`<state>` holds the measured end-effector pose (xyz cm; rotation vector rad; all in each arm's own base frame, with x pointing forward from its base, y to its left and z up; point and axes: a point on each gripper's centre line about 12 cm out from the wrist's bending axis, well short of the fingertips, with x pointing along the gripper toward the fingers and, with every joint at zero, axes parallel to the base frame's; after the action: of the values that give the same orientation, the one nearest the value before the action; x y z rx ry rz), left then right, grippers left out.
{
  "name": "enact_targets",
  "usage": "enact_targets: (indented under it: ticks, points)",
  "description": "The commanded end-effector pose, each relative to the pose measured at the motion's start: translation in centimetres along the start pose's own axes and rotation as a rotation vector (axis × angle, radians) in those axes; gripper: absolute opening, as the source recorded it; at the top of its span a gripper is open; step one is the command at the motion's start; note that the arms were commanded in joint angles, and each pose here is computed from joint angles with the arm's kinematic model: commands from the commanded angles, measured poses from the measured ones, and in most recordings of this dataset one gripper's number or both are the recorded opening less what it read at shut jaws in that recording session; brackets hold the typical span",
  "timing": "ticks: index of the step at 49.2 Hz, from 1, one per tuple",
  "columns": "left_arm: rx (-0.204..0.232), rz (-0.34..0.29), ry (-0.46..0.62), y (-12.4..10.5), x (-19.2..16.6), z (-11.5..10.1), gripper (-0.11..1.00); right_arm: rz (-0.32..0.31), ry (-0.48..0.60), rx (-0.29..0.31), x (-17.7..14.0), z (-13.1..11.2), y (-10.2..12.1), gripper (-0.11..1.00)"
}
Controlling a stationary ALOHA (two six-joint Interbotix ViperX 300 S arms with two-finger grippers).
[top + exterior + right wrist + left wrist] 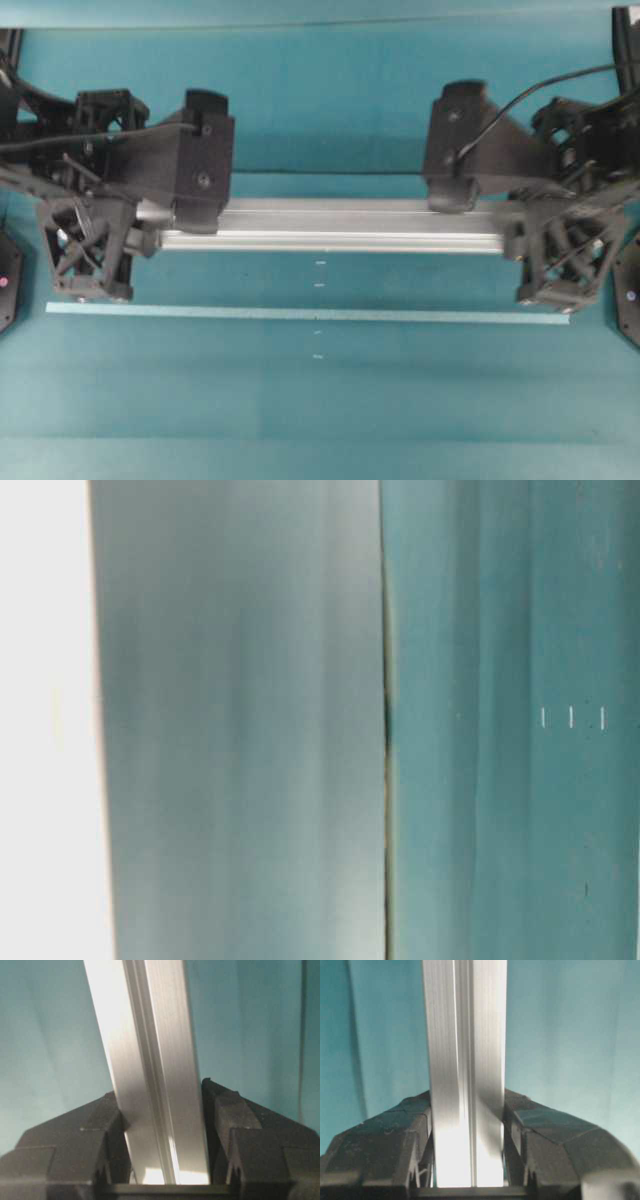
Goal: Lift the metal rail with both hands.
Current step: 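Lower the held rail back toward the table with both grippers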
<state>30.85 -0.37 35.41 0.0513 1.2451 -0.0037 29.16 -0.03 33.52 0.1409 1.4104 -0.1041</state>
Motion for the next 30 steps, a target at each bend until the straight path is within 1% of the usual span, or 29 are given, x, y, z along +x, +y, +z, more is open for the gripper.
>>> enact_targets:
  ticks: [1, 8, 14, 22, 30]
  points:
    - [0.031, -0.013, -0.044, -0.9, -0.1, -0.5, 0.3, -0.014, -0.024, 0.023, 1.1, 0.1, -0.7, 0.39]
    - [0.035, -0.01, -0.012, -0.8, 2.3, -1.1, 0.3, -0.012, -0.041, 0.007, 3.3, -0.1, -0.7, 0.39]
    - [0.023, -0.007, 0.007, -0.4, 4.1, -1.5, 0.3, -0.015, -0.024, 0.01, 5.6, -0.6, -1.0, 0.39]
    - [0.01, -0.003, -0.001, 0.0, 6.1, -1.9, 0.3, -0.014, -0.035, 0.008, 7.9, -0.7, -1.0, 0.39]
    - [-0.002, -0.001, -0.016, 0.2, 8.8, -3.0, 0.3, -0.013, -0.038, 0.005, 10.1, -0.8, -1.1, 0.39]
